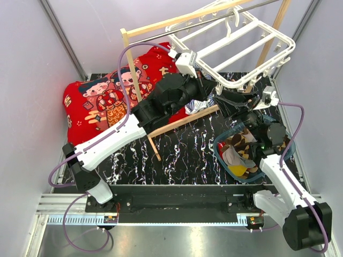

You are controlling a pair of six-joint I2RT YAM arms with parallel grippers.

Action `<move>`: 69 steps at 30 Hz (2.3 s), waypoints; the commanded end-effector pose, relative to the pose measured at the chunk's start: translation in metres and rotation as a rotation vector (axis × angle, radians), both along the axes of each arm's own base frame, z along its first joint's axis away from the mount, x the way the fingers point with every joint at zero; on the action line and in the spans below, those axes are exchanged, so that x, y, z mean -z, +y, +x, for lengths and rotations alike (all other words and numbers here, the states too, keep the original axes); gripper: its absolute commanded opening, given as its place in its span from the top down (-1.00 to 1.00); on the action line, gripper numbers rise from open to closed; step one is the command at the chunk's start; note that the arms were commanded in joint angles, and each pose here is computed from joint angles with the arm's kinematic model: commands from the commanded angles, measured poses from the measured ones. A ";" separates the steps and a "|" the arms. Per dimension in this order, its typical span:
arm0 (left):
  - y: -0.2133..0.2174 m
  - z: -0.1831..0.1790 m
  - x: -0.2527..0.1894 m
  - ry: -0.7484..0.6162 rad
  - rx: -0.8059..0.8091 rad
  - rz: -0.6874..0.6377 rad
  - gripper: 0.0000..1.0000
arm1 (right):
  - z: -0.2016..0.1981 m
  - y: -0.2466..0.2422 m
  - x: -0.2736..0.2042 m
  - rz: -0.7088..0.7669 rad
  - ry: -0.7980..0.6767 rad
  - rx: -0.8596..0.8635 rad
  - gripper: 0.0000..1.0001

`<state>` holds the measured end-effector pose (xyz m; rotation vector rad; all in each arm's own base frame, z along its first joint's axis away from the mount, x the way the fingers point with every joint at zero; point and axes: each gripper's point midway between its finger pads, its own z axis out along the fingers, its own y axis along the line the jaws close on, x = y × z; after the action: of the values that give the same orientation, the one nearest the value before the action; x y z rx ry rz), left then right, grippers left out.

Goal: Clip the socks to the hanger
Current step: Open the clamp at the hanger.

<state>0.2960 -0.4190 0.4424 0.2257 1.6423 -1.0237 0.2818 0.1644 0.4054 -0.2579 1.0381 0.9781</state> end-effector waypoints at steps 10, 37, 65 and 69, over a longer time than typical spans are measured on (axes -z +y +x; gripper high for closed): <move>0.007 -0.013 -0.040 -0.047 0.039 -0.100 1.00 | 0.002 0.006 -0.029 -0.108 -0.126 0.010 0.14; 0.004 -0.014 -0.023 -0.157 0.086 0.079 -0.33 | 0.006 0.007 -0.025 -0.209 -0.106 0.040 0.89; -0.009 0.019 -0.025 -0.139 -0.039 0.011 -0.06 | 0.012 0.009 -0.014 -0.224 -0.072 0.031 0.89; -0.006 0.023 -0.025 -0.142 -0.067 0.017 0.07 | 0.014 0.009 -0.011 -0.232 -0.061 0.035 0.89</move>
<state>0.3098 -0.4329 0.4240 0.3436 1.6378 -0.9116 0.2994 0.1729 0.4012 -0.4224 1.1339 0.8341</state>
